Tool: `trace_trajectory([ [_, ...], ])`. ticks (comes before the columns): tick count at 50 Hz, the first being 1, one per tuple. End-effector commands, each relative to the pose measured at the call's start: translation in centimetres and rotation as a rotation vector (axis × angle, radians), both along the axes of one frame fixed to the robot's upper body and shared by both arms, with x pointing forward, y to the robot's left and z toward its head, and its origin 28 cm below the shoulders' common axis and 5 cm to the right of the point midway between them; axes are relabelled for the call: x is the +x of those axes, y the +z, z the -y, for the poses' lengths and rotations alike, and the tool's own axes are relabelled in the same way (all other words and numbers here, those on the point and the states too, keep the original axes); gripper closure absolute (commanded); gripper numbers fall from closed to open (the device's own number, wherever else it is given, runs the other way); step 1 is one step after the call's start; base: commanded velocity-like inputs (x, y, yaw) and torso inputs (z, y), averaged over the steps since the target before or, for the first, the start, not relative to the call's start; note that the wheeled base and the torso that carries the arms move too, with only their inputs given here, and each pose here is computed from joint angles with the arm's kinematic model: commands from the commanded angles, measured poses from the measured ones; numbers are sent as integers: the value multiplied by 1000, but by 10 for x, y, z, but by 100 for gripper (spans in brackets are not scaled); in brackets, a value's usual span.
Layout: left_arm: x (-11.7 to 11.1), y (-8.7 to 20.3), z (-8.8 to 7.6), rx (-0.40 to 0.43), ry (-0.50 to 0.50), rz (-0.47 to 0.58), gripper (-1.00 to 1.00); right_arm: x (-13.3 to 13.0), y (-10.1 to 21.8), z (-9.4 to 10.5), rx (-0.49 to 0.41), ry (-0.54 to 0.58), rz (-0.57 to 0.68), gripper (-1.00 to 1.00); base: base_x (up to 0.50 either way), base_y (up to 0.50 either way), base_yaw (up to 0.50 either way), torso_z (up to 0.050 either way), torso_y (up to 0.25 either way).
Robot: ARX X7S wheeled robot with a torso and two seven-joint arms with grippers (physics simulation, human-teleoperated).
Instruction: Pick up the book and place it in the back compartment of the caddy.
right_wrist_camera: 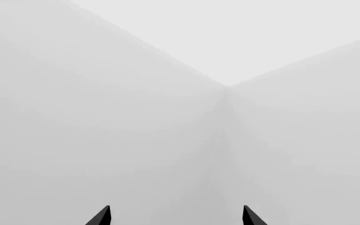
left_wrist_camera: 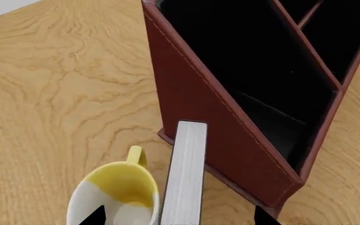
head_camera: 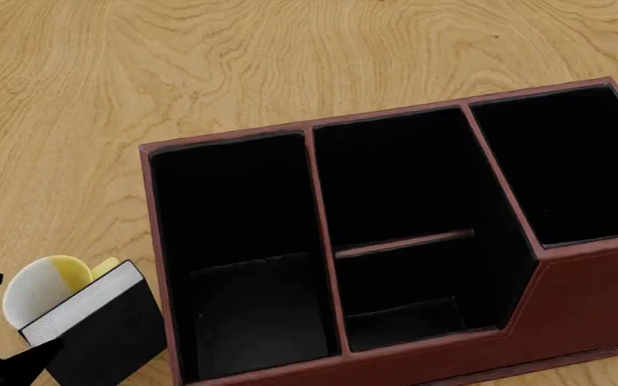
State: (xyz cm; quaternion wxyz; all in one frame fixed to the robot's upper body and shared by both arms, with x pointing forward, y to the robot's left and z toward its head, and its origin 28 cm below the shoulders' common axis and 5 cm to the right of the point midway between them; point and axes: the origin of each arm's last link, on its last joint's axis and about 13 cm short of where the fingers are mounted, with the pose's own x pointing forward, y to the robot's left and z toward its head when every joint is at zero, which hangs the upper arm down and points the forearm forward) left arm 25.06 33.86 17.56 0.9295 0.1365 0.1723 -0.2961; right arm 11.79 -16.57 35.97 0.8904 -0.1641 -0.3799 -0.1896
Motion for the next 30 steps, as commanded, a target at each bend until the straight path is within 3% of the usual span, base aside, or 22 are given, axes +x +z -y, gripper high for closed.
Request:
trace_trajectory([
  [1, 5, -5, -1, 5, 9, -17, -100, 1, 1, -1, -5, 1, -2, -100, 0, 0, 0, 0, 0],
  [30, 19, -22, -2, 23, 18, -60, -100, 4, 1, -2, -8, -1, -5, -100, 0, 0, 0, 0, 0],
])
